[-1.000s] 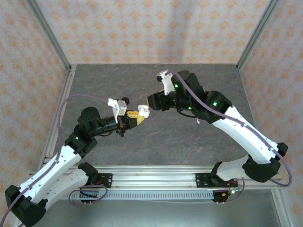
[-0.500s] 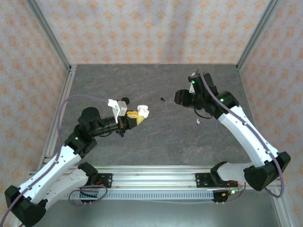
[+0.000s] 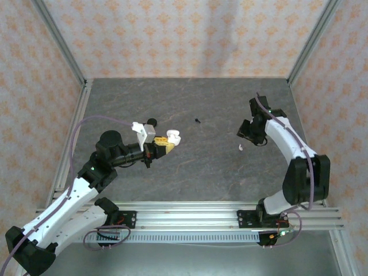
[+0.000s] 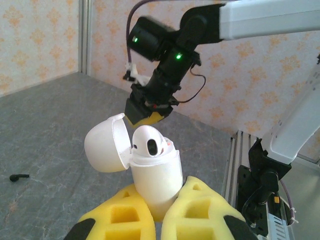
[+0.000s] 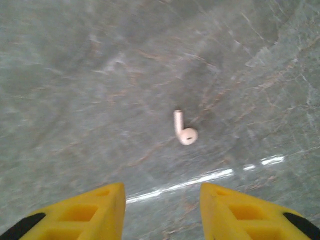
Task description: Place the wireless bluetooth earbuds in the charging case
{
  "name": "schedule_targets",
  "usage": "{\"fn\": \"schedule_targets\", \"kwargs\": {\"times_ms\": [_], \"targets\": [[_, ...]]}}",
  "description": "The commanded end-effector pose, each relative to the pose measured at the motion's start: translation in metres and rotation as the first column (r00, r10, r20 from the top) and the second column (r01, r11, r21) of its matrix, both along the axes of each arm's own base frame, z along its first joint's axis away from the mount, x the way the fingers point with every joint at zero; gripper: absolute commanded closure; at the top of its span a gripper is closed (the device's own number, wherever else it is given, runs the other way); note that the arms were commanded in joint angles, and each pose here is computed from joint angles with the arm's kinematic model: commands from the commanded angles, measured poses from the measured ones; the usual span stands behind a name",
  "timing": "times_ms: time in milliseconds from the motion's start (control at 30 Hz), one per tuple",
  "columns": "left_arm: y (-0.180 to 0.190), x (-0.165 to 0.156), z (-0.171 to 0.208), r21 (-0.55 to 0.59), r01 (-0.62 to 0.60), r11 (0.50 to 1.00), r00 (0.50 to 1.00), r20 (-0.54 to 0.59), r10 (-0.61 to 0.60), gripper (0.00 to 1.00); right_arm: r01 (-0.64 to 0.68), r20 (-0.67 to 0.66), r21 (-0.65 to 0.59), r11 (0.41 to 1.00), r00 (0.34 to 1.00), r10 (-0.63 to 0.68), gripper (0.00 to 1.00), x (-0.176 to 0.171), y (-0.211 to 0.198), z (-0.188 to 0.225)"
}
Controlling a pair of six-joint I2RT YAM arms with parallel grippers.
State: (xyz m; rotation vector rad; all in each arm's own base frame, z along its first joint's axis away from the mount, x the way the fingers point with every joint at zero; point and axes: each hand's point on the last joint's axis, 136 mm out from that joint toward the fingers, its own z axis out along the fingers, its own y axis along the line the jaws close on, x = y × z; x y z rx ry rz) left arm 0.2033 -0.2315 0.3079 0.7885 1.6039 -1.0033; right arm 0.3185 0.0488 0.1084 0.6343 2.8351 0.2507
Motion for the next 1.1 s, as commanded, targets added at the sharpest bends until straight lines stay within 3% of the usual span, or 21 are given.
{"fn": "schedule_targets", "kwargs": {"times_ms": [0,100,267,633,1067], "targets": [[0.001,-0.002,0.000,0.019,0.003,1.000,1.000,0.028,-0.003,1.00,0.008,-0.031,-0.028,1.000,0.999,-0.009,0.63,0.002,-0.014,-0.018],[0.000,-0.003,-0.002,0.018,0.005,1.000,1.000,0.024,-0.005,1.00,0.067,-0.032,-0.050,0.997,0.997,-0.068,0.73,0.006,-0.033,-0.034],[0.000,-0.002,-0.006,0.010,0.005,1.000,1.000,0.014,-0.005,1.00,0.089,-0.068,-0.026,0.996,0.994,-0.091,0.78,0.015,-0.045,-0.060],[0.000,-0.002,-0.011,0.031,0.006,1.000,1.000,0.009,-0.006,1.00,0.032,-0.161,0.097,0.995,0.987,-0.016,0.83,0.010,-0.022,-0.104],[0.000,-0.002,-0.010,0.030,0.005,1.000,1.000,0.009,-0.006,1.00,-0.044,-0.144,0.200,0.979,0.987,0.074,0.84,-0.011,0.034,-0.098]]}}
